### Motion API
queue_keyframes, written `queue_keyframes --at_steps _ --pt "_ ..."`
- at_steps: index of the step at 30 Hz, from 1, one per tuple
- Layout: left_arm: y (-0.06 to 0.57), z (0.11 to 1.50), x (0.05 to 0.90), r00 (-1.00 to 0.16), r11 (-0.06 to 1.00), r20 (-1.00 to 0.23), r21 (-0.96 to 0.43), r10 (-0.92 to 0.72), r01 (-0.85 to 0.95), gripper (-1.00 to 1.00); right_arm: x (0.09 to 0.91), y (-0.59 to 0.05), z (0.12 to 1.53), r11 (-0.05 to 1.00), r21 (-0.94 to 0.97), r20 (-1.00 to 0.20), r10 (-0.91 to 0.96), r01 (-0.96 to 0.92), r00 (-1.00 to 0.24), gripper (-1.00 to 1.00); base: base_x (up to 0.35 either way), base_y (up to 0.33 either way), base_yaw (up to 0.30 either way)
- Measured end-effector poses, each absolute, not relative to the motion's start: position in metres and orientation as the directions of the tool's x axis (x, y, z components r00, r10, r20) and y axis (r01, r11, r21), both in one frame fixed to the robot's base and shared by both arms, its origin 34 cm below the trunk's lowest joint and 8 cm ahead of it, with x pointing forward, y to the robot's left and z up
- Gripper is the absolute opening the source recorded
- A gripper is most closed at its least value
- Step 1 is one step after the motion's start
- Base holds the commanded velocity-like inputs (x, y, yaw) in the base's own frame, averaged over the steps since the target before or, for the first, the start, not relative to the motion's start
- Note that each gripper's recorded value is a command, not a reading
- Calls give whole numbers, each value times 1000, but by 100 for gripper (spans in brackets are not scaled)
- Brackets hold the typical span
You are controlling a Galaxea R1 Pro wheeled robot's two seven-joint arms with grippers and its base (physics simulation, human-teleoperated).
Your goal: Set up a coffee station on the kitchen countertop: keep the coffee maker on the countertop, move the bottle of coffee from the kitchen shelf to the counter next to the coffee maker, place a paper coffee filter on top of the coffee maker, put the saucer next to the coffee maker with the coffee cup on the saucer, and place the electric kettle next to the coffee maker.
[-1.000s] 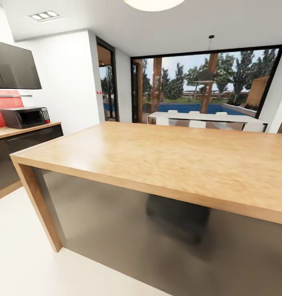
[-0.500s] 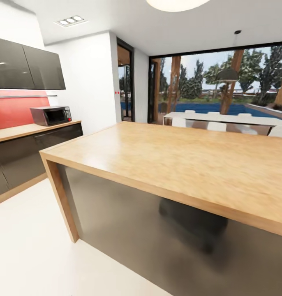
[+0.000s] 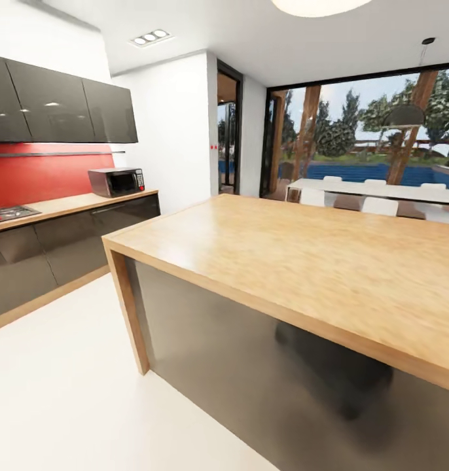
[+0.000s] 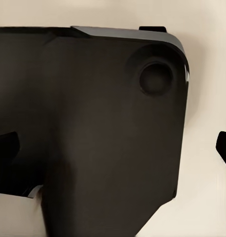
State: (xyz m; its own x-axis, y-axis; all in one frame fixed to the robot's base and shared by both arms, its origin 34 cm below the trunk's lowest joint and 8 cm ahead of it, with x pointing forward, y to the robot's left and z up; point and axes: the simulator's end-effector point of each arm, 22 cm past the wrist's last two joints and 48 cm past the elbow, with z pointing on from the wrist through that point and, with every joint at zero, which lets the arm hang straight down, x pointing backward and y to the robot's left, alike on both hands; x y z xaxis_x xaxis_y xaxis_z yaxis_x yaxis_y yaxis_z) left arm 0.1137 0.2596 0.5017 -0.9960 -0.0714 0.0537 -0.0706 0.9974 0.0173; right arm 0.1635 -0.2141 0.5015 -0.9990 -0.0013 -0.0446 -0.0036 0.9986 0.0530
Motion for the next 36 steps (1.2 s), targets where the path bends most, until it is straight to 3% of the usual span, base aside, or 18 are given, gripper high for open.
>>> queue_keyframes --at_steps 36 --pt "261 550 102 -995 997 72 20 -71 -70 100 151 -214 549 999 53 -27 -1 -3 -1000 100 0 0 261"
